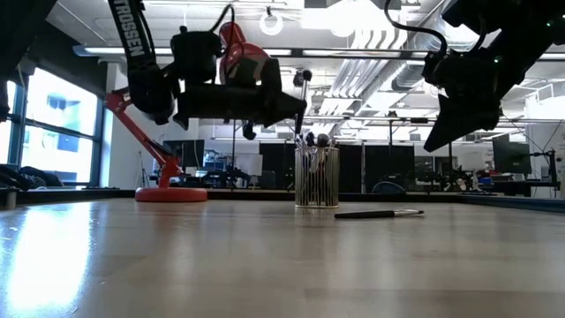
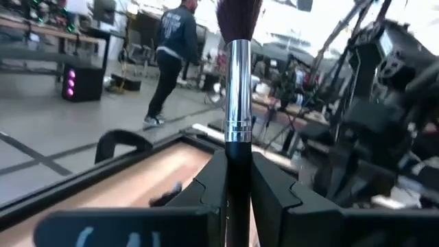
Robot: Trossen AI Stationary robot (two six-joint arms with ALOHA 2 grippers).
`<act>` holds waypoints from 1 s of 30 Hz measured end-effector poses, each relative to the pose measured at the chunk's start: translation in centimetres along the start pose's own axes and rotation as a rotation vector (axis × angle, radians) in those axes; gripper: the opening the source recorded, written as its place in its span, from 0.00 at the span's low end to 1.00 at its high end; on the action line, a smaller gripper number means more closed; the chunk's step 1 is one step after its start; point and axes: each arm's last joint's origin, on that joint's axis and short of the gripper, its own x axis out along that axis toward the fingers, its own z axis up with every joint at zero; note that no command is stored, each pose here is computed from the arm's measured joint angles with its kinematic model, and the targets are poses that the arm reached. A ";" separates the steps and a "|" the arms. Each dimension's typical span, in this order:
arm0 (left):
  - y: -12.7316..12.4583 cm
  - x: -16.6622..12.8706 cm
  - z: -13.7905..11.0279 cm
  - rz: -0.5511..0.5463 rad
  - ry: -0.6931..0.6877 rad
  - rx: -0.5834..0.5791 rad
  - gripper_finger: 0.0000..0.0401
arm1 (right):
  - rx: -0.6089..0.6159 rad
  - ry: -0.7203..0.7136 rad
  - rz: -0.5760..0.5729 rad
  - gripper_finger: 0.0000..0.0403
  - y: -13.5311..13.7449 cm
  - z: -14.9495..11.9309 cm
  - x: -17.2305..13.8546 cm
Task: Put items in baskets/containers
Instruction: Put the makeup brush into the wire bin
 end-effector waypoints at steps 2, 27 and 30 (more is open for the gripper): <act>0.3 0.0 -0.2 0.002 0.033 0.004 0.09 | -0.001 -0.012 -0.015 0.01 0.0 0.0 0.0; 1.0 2.7 -0.2 0.008 0.242 0.124 0.15 | 0.033 -0.017 -0.047 0.00 -0.7 0.5 0.3; 1.0 2.7 -0.2 0.009 0.242 0.124 0.19 | 0.033 -0.017 -0.047 0.00 -0.7 0.5 0.3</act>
